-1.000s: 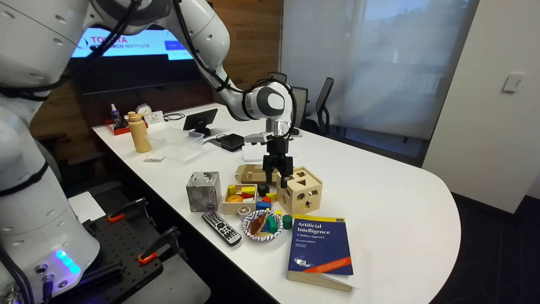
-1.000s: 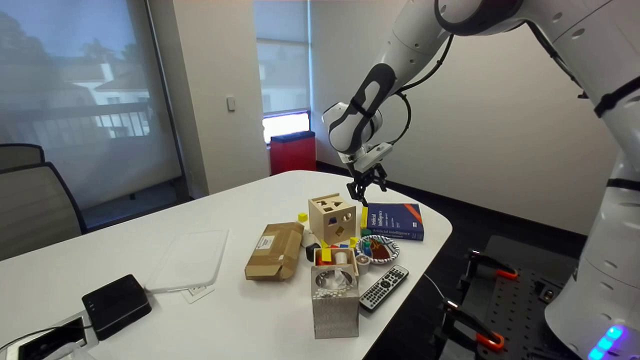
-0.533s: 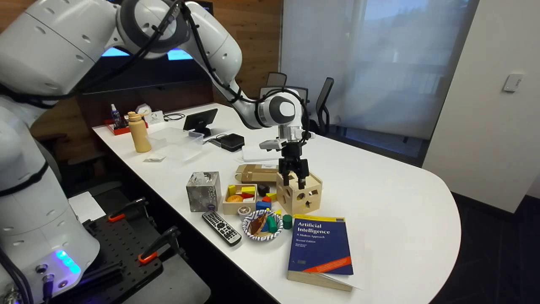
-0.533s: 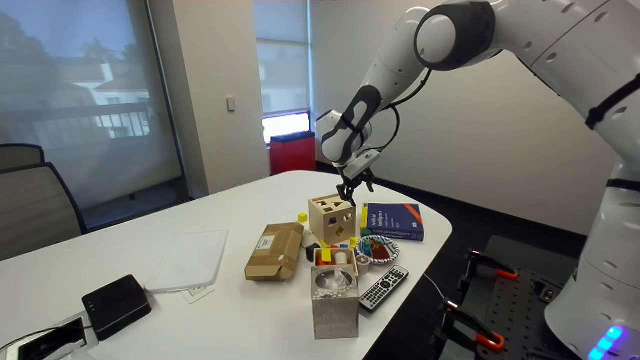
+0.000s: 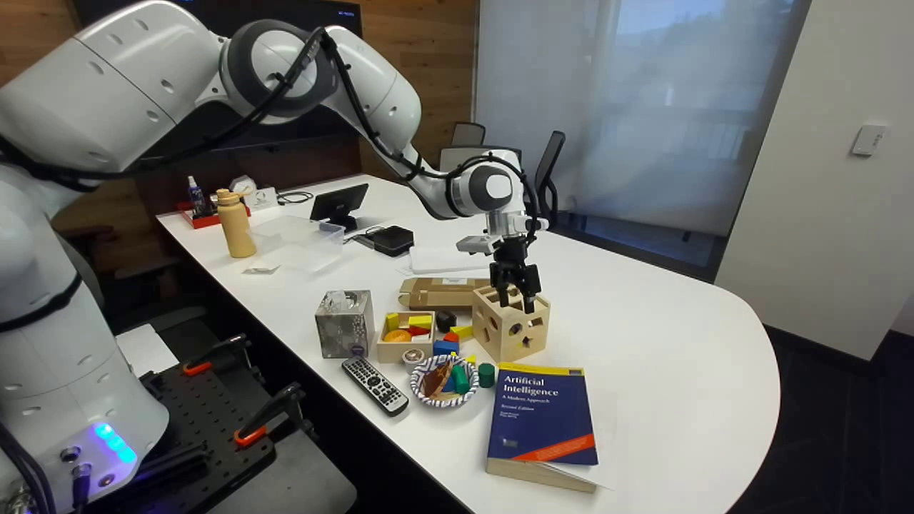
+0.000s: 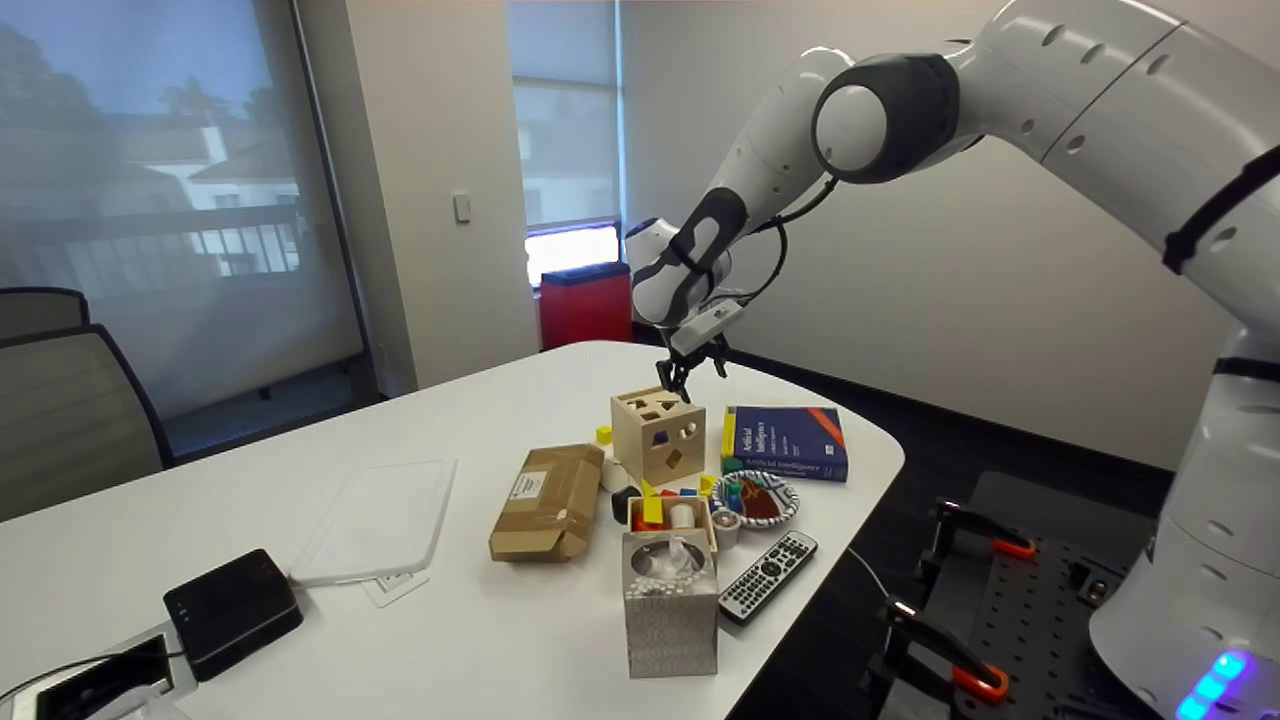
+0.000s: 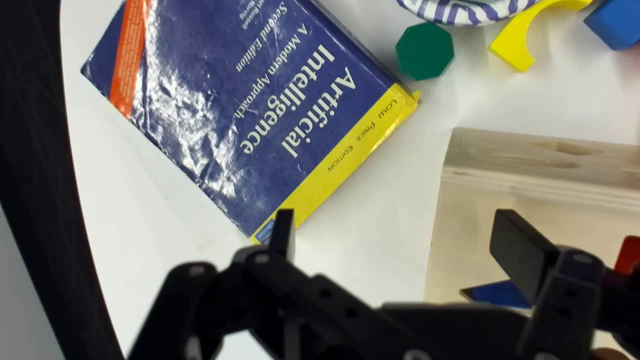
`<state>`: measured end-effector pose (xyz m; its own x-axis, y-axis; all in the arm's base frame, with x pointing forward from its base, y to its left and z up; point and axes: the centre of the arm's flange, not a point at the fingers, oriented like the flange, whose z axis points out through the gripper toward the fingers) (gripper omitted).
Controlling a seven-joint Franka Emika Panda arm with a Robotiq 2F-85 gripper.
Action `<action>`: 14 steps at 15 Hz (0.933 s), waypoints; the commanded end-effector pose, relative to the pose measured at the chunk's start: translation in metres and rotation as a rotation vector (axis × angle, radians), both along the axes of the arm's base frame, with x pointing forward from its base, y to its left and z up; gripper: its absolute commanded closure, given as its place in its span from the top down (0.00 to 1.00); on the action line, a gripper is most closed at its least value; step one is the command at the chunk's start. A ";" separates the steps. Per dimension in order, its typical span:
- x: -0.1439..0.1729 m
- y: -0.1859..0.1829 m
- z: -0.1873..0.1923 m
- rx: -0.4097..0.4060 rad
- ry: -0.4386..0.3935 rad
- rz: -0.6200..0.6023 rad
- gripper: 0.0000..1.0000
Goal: Close the book and slightly open the box
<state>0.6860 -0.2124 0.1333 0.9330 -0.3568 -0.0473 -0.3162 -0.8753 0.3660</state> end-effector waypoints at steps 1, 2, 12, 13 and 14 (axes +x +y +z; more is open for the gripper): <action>0.015 -0.005 0.005 -0.002 -0.063 -0.013 1.00; 0.018 -0.005 0.004 -0.001 -0.067 -0.012 1.00; 0.044 0.003 -0.016 0.003 -0.103 0.011 1.00; 0.047 0.004 -0.017 0.001 -0.106 0.012 1.00; 0.050 0.004 -0.019 0.000 -0.108 0.015 1.00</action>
